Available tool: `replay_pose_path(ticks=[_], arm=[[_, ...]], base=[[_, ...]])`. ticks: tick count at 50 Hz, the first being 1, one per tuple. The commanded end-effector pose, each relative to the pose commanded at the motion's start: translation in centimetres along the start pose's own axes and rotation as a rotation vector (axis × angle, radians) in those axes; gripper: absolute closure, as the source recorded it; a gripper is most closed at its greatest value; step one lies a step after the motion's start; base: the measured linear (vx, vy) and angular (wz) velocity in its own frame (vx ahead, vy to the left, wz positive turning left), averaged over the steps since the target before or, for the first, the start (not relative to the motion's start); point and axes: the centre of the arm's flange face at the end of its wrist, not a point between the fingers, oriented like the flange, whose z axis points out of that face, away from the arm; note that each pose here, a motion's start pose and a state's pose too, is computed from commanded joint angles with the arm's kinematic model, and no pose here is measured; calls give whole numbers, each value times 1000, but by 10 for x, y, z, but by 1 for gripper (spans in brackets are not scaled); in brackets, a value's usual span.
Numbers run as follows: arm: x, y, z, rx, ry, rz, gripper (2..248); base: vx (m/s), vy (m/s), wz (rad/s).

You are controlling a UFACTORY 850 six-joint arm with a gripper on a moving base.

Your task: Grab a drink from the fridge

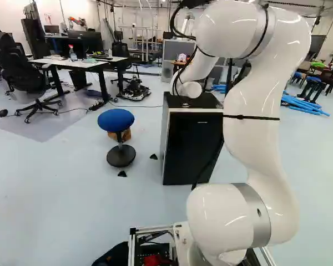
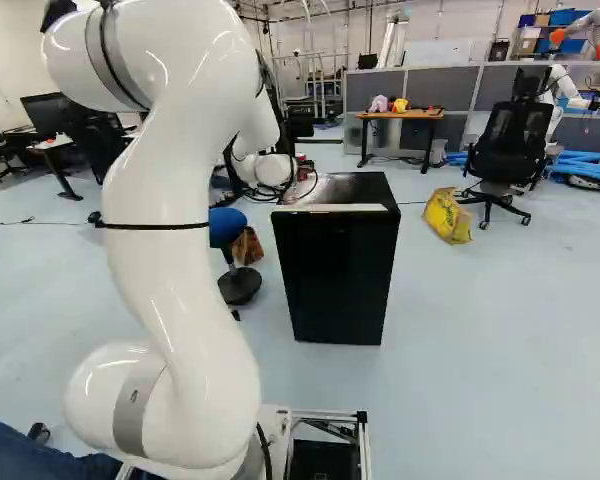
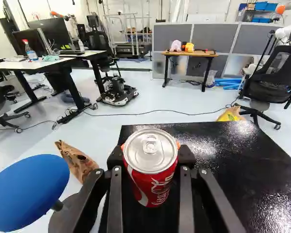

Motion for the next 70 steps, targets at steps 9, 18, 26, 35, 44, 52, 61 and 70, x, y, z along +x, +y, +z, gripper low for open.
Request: replay_pose_path(ticks=[9, 18, 26, 35, 44, 52, 61, 70], arm=[[-6, -3, -25, 5, -4, -2, 152], [-13, -5, -54, 10, -9, -5, 152], [-22, -7, -82, 16, -14, -7, 152], [-35, -9, -117, 23, -20, -10, 152], [-50, -11, -151, 29, -26, -13, 152], [-64, -12, -180, 35, -31, -16, 152], [-80, -13, -209, 40, -36, -18, 152], [-95, -13, -234, 45, -40, -20, 152]], base=[[0, 0, 0], [0, 0, 0], [0, 0, 0], [0, 0, 0], [0, 0, 0], [0, 0, 0], [0, 0, 0], [0, 0, 0]])
